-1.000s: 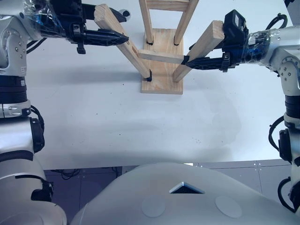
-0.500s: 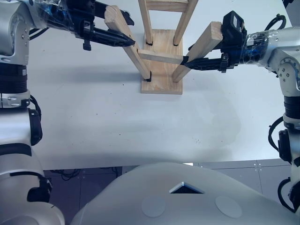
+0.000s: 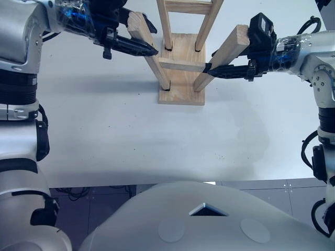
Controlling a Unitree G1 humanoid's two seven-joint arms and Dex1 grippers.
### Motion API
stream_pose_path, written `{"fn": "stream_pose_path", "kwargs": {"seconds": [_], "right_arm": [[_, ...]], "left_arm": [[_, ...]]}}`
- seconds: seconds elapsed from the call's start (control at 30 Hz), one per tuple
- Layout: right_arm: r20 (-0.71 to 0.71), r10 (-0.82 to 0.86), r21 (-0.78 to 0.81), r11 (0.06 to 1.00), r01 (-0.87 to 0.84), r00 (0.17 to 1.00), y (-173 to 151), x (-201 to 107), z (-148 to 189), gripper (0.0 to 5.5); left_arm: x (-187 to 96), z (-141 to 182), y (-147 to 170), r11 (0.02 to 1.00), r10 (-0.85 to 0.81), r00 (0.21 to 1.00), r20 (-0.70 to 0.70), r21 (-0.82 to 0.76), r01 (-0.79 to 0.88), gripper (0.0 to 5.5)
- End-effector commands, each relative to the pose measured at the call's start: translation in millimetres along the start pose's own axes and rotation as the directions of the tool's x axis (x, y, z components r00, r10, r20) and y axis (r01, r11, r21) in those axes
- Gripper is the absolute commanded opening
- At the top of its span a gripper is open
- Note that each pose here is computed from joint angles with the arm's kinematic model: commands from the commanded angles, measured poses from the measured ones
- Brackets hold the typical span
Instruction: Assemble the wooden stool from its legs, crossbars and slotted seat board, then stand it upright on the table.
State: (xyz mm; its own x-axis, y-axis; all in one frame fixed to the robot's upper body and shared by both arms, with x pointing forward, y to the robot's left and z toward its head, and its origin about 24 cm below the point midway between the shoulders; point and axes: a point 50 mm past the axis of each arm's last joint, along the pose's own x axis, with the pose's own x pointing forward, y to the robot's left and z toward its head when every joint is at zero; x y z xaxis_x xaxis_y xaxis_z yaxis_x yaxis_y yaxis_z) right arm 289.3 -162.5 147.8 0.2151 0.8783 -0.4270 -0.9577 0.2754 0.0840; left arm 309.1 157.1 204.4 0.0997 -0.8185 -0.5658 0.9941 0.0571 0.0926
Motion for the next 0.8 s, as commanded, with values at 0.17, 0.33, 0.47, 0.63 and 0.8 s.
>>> {"fn": "stream_pose_path", "kwargs": {"seconds": [0.17,0.33,0.47,0.63,0.8], "right_arm": [[-0.030,0.196,-0.004,0.981,-0.196,0.980,29,58,-5,2.35],[-0.035,0.215,-0.006,0.977,-0.215,0.976,36,68,-8,2.35],[-0.001,0.188,-0.009,0.982,-0.188,0.982,34,66,-4,2.35],[0.047,0.145,-0.014,0.989,-0.144,0.988,29,62,6,3.27],[0.067,0.123,-0.031,0.992,-0.121,0.990,26,59,14,3.67]], "left_arm": [[115,-34,-35,0.965,-0.255,0.944,-0.209,-0.121,0.234,2.01],[122,-23,-25,0.977,-0.136,0.989,-0.050,-0.170,0.125,2.30],[88,-8,-1,0.983,0.055,0.994,0.089,-0.178,-0.038,2.95],[52,-3,6,0.959,0.248,0.948,0.202,-0.193,-0.209,3.37],[9,1,8,0.885,0.457,0.832,0.315,-0.257,-0.389,3.37]]}}
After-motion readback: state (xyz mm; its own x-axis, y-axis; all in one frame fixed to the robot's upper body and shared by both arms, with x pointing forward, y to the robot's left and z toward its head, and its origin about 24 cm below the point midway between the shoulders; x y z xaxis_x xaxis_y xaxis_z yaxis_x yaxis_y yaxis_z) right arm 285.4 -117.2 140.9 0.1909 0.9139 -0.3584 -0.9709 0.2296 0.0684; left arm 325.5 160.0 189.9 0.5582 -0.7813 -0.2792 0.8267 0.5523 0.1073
